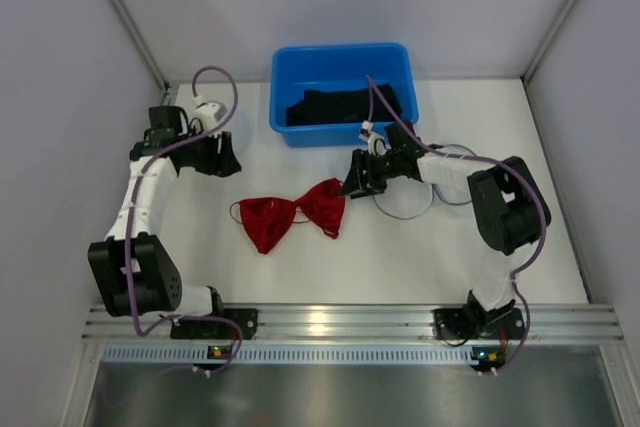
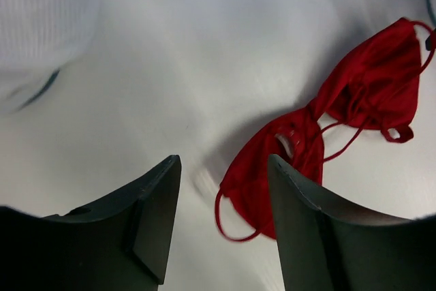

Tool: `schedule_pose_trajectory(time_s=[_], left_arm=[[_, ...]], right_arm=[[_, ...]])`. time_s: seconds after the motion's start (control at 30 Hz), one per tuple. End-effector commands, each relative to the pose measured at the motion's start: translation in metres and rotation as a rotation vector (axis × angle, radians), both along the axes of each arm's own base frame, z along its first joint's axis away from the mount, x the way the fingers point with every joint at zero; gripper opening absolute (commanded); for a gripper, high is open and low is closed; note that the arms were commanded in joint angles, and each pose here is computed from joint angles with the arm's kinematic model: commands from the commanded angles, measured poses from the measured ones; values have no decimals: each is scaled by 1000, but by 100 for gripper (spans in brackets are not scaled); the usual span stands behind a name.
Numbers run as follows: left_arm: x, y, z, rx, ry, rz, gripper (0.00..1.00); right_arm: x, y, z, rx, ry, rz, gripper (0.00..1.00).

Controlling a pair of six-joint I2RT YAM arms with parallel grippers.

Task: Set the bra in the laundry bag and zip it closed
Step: Adjust the bra at the center of the board.

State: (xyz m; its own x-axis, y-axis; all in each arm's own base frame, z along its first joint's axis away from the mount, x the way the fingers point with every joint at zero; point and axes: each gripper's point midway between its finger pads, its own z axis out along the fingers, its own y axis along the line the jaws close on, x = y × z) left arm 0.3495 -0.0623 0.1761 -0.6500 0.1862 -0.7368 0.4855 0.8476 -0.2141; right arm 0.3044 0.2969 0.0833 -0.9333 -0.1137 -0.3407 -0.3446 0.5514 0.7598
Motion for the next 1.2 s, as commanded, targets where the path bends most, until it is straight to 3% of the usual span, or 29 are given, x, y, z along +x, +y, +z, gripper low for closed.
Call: schedule_pose_trajectory(time_s=[0.0,0.3,0.5,0.87,1.17], left_arm=[[-42,29,-14,-28,142,3,58],[-89,54,-55,-65,289,-17,55],[-100,50,-77,-96,365,-45,56],[-91,49,-89,-150,420,-58,53],[-80,31,-88,-228,417,-125,49]], right_arm=[[-5,17,-2,32,-41,52,57],[-53,37,-13,46,69,128,55],[-91,67,1,112,81,230,64],[-90,34,21,82,19,201,80],[-52,0,15,63,-18,95,82]])
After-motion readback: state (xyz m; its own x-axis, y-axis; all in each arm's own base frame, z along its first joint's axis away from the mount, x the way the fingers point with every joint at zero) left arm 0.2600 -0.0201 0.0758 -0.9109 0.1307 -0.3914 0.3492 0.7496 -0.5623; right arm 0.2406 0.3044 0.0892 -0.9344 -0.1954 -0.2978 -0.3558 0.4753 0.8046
